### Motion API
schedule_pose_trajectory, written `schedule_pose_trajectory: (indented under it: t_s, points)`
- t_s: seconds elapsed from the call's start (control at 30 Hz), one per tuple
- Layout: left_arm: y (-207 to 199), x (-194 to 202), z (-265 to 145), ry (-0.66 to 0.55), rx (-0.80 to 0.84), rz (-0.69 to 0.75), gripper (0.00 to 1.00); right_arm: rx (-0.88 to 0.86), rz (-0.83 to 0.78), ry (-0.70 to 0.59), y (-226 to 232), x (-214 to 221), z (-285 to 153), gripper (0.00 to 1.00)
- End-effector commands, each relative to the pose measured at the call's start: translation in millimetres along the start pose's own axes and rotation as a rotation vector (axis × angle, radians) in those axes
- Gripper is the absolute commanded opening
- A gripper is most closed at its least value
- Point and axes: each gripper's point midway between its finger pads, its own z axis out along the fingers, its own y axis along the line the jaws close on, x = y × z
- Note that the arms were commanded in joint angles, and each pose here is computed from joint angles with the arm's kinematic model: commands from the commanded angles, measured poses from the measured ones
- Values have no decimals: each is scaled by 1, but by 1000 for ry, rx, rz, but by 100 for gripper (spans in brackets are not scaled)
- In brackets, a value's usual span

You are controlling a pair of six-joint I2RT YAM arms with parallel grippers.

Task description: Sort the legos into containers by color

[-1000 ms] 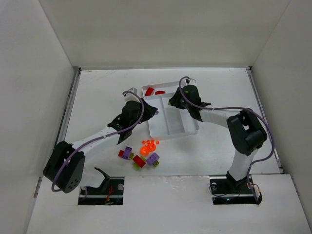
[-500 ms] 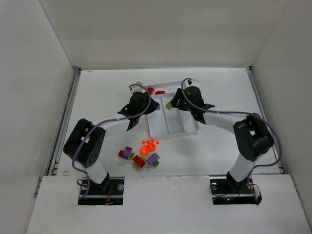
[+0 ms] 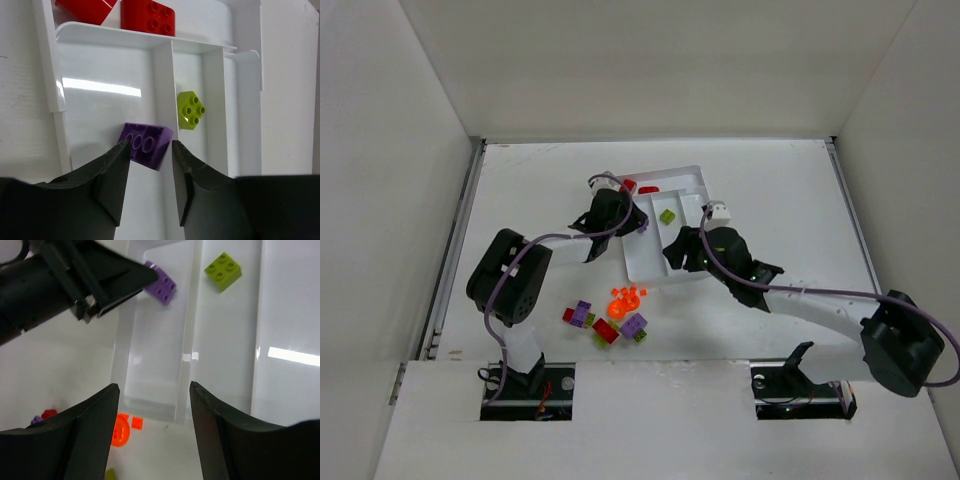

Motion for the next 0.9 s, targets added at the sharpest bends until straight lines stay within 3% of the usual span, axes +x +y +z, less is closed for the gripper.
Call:
schedule_pose_trajectory:
  t_s: [0.0, 0.23, 0.37, 0.43, 0.6, 0.87]
  points:
    - [-17, -30, -5, -82, 48, -6, 39, -42, -45, -13, 13, 5, -20, 65]
    - [-18, -45, -26, -141, 40, 9, 45, -123, -99, 57, 37, 35, -50, 69]
    - [-28, -56, -50, -184, 70, 20, 46, -186, -142, 122, 58, 58, -66, 57]
    - [-37, -55, -65, -192, 99, 27, 46, -240, -177, 154, 75, 73, -76, 58]
    - [-38, -35, -101, -170, 129, 52, 46, -312, -293, 254, 105, 116, -85, 81]
    - [-3, -3, -160, -108, 87, 64, 46, -307, -475, 327, 114, 150, -64, 94]
